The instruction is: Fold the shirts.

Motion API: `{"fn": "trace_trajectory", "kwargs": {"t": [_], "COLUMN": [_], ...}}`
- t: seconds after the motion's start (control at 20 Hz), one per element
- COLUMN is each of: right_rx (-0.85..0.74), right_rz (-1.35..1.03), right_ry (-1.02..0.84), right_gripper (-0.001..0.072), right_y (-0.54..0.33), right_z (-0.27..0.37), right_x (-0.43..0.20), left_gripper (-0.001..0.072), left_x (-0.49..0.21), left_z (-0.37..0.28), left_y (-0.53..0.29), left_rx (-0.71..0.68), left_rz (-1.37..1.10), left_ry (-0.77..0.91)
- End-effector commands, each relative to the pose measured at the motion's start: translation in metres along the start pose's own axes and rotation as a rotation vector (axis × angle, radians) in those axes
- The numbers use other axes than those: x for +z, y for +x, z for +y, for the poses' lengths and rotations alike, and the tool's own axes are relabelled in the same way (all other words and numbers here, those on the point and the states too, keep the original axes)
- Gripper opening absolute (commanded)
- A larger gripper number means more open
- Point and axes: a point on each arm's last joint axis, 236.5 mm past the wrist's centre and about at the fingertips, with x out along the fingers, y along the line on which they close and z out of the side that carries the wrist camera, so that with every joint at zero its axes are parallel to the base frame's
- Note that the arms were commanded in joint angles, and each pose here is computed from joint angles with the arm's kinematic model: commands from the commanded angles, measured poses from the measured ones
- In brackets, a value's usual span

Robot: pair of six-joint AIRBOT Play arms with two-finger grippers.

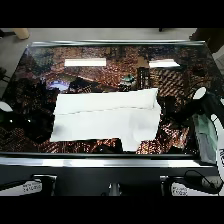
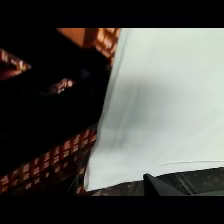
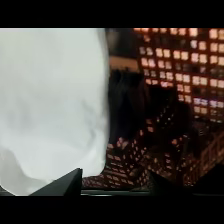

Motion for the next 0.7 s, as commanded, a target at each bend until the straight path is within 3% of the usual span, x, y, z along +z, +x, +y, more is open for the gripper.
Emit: {"fn": "trace_trajectory", "kwargs": {"t": [0.0, 0.25, 0.3, 0.35, 0.4, 0.45, 0.65], "right_rx": [0.039, 0.039, 0.048, 0.048, 0.039, 0.034, 0.109], "right_rz": [0.01, 0.017, 0.032, 0.052, 0.072, 0.081, -0.014], "right_ry": [-0.005, -0.011, -0.021, -0.039, -0.056, -0.071, -0.054], "right_gripper": [0.0427, 0.048, 0.048, 0.0481, 0.0484, 0.0486, 0.0487], "right_y": [0.015, 0.015, 0.018, 0.024, 0.035, 0.046, 0.078], "right_z": [0.0, 0.0, 0.002, 0.004, 0.006, 0.009, 0.034], "right_x": [-0.02, -0.022, -0.028, -0.037, -0.048, -0.057, -0.049], "left_gripper": [0.0505, 0.0498, 0.038, 0.0192, 0.0055, 0.0025, 0.0025], "left_x": [-0.018, -0.015, -0.015, -0.013, -0.011, -0.01, -0.01], "left_z": [0.004, -0.006, -0.008, -0.009, -0.01, -0.011, -0.013], "left_y": [0.032, 0.043, 0.046, 0.046, 0.046, 0.045, 0.042], "left_rx": [-0.028, -0.021, -0.017, -0.014, -0.016, -0.019, -0.022], "left_rz": [-0.035, -0.024, -0.022, -0.029, -0.038, -0.044, -0.051], "left_ry": [-0.038, -0.004, 0.0, -0.004, -0.008, -0.009, -0.005]}}
